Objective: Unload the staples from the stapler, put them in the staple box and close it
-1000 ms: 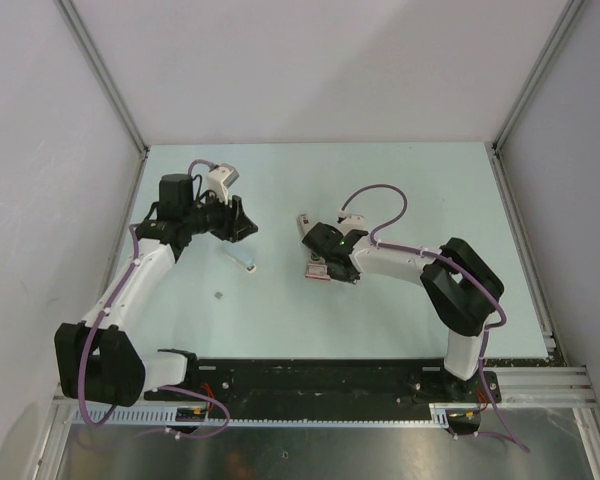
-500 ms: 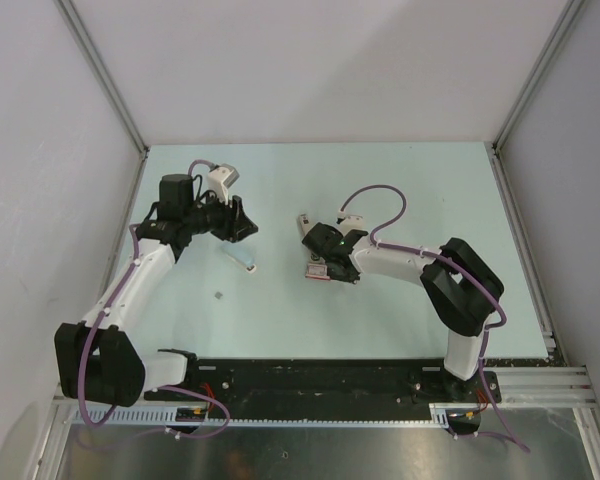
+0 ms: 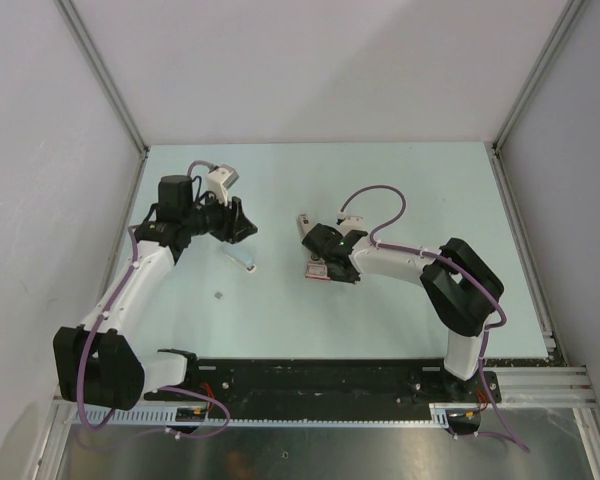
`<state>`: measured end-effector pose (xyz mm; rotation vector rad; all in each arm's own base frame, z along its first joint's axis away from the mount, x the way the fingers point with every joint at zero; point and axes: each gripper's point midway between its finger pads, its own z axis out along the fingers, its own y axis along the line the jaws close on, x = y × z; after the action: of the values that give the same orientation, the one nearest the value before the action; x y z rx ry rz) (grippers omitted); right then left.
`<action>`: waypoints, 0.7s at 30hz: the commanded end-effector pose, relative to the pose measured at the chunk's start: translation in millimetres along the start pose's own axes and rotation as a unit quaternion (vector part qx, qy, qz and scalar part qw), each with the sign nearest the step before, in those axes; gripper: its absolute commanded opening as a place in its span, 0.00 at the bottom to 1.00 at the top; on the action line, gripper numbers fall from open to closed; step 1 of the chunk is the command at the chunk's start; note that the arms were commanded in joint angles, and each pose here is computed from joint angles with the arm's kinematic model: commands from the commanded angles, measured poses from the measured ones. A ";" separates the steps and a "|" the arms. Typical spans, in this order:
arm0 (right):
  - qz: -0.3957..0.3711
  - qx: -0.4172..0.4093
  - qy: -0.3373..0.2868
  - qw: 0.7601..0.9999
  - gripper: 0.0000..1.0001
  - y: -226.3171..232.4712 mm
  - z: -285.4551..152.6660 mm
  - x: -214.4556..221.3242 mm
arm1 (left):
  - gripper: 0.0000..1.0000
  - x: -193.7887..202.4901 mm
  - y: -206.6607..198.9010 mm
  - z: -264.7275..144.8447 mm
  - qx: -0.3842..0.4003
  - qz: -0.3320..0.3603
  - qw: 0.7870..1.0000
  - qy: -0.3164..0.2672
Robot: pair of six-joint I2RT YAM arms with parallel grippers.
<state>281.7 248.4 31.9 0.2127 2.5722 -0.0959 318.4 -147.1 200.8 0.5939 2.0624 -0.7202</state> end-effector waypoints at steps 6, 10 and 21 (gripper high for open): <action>0.008 -0.012 -0.011 1.000 0.17 5.1 -7.5 -7.3 | 0.52 -5.8 -5.3 -5.1 0.007 0.040 0.999 -0.011; 0.006 -0.017 -0.010 1.000 0.26 6.8 -7.9 -7.0 | 0.53 -6.2 -6.2 -5.9 0.008 0.042 0.999 -0.011; 0.006 -0.030 -0.027 0.999 0.44 11.1 -18.3 -12.1 | 0.53 -7.1 -7.6 -8.4 0.008 0.044 0.999 -0.012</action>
<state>279.0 253.7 32.0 0.1870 2.5754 -0.0794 316.3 -146.7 199.4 0.5971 2.0698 -0.7202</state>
